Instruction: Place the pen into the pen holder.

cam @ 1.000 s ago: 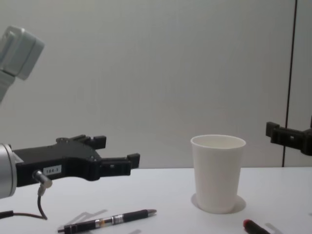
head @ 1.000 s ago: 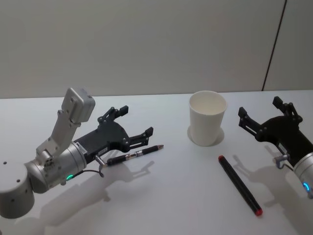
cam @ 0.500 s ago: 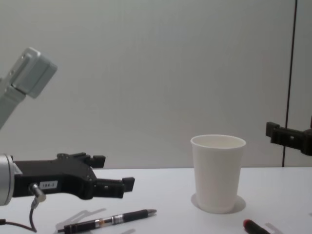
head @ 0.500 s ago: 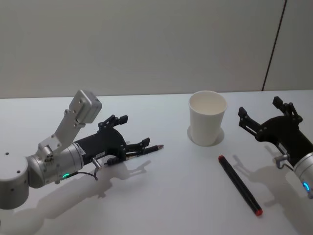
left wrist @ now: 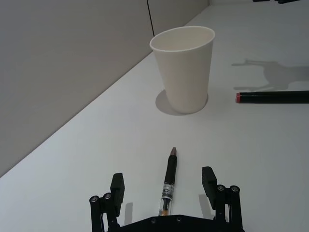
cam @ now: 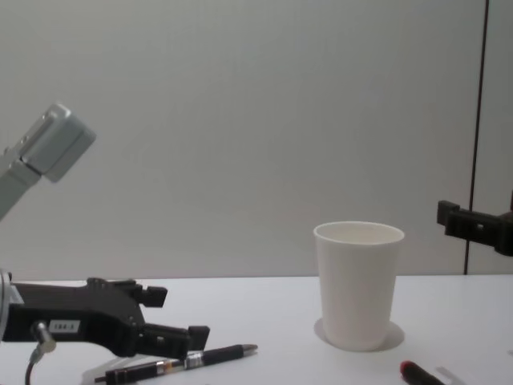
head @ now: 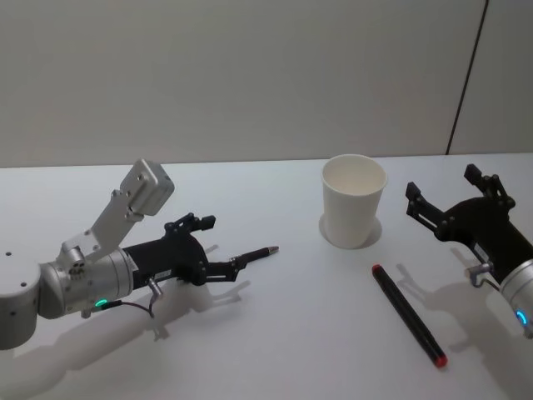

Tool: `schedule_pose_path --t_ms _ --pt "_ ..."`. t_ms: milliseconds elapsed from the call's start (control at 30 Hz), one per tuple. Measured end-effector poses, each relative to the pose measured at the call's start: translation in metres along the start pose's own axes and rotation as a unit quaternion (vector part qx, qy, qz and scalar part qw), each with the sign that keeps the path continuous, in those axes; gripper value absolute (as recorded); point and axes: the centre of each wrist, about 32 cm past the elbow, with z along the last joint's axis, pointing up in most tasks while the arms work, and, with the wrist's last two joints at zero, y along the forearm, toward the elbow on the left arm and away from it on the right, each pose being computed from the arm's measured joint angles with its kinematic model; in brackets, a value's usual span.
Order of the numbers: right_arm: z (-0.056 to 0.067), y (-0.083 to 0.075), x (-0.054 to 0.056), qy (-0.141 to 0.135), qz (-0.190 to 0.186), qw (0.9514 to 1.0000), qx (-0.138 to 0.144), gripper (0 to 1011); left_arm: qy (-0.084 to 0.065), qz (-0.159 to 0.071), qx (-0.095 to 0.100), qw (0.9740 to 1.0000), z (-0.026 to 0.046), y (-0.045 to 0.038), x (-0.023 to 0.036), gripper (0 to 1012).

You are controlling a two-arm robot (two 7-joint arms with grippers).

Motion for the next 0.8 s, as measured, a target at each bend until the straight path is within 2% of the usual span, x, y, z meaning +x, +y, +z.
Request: schedule_pose_path --t_ms 433,600,800 --pt "0.000 0.000 0.000 0.000 0.000 1.0000 0.000 1002 0.033 -0.011 0.022 0.9991 -0.0088 -0.0009 0.0079 1001" --pt "0.000 0.000 0.000 0.000 0.000 1.0000 0.000 1001 0.038 -0.012 0.028 0.9988 -0.0111 -0.0032 0.0093 1001" --pt "0.000 0.000 0.000 0.000 0.000 1.0000 0.000 1002 0.034 -0.011 0.036 0.9987 -0.0130 -0.0061 0.0103 1001"
